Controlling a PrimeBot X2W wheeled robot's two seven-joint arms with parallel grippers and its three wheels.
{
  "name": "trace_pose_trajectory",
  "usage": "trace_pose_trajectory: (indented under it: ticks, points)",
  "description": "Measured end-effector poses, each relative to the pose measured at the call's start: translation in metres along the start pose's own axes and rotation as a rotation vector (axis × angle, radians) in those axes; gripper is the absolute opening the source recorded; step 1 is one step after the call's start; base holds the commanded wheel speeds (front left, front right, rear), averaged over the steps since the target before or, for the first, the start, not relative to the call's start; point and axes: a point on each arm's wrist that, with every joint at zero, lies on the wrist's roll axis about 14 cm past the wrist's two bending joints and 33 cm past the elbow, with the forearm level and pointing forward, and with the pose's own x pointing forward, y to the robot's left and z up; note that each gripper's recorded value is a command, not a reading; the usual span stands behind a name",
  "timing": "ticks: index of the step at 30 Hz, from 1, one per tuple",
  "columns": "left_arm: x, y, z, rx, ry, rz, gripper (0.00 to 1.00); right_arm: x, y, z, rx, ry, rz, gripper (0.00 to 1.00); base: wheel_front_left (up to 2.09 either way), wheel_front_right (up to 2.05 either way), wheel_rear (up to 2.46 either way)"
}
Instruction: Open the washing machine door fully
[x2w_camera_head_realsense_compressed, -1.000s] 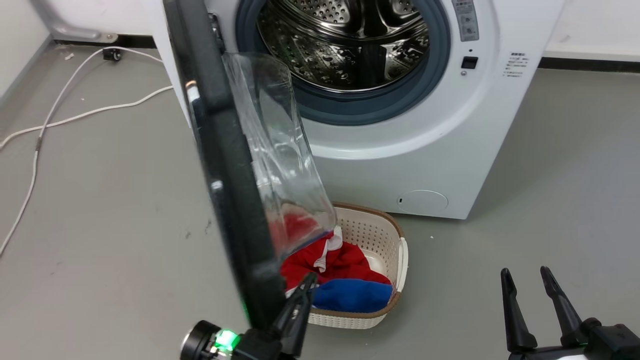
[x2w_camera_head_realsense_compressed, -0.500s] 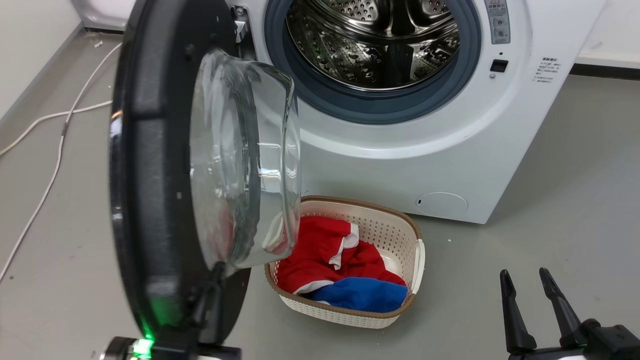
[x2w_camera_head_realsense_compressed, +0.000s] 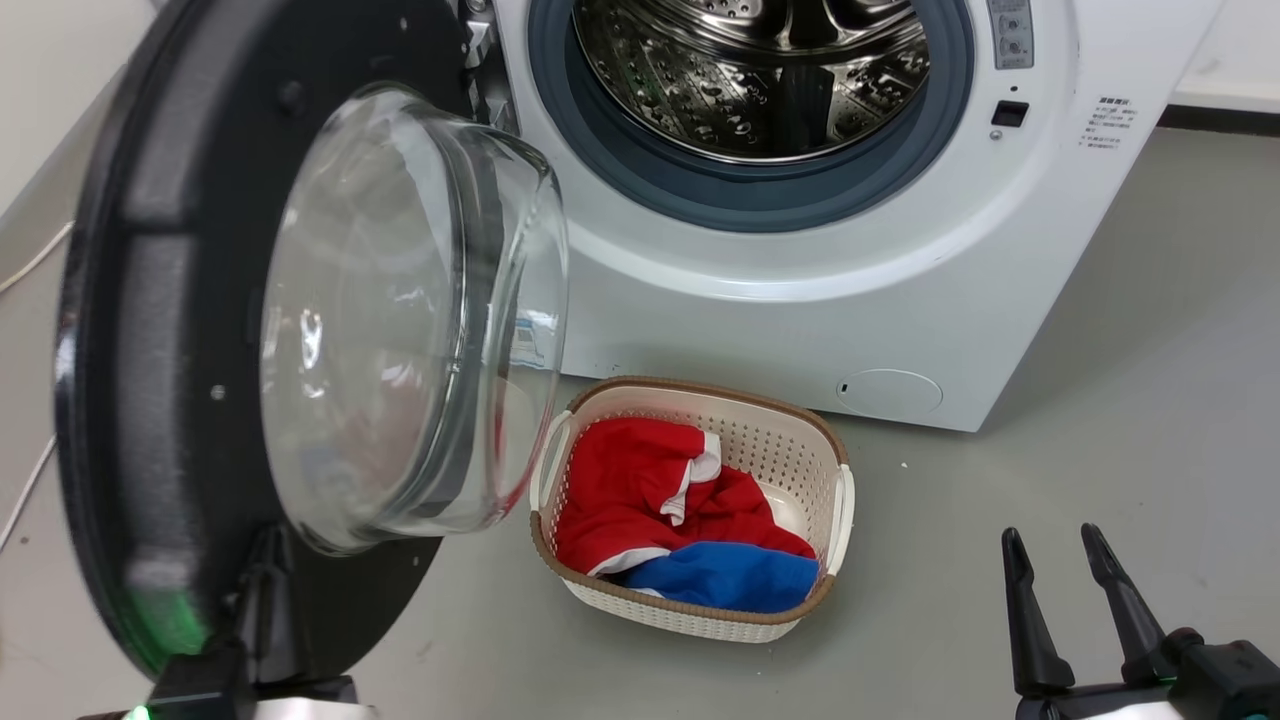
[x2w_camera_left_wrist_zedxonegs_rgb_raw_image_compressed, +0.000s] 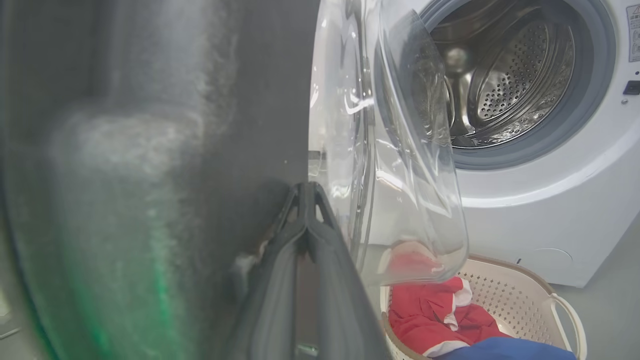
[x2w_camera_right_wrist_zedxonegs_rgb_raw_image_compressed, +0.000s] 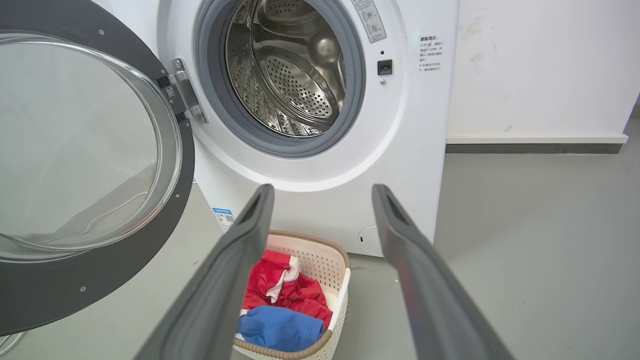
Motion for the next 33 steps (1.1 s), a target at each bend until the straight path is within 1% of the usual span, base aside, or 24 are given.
trace_pose_trajectory:
  ticks: [9,14,22,28,33]
  points:
    - [0.008,0.036,-0.008,0.012,0.024,0.110,0.00,0.003,-0.003,-0.004,-0.002,0.011,-0.005,1.00,0.00,0.00,0.00]
    - [0.020,0.065,-0.007,0.028,0.018,0.185,0.00,0.009,-0.004,-0.005,-0.005,0.011,-0.004,1.00,0.00,0.00,0.00]
    - [0.036,0.097,-0.004,0.046,0.008,0.267,0.00,0.012,-0.009,-0.010,-0.010,0.022,-0.016,1.00,0.00,0.00,0.00]
    - [0.049,0.121,0.002,0.066,-0.011,0.317,0.00,0.017,-0.011,-0.011,-0.015,0.023,-0.018,1.00,0.00,0.00,0.00]
    - [0.060,0.137,0.003,0.091,-0.010,0.336,0.00,0.020,-0.014,-0.015,-0.021,0.031,-0.025,1.00,0.00,0.00,0.00]
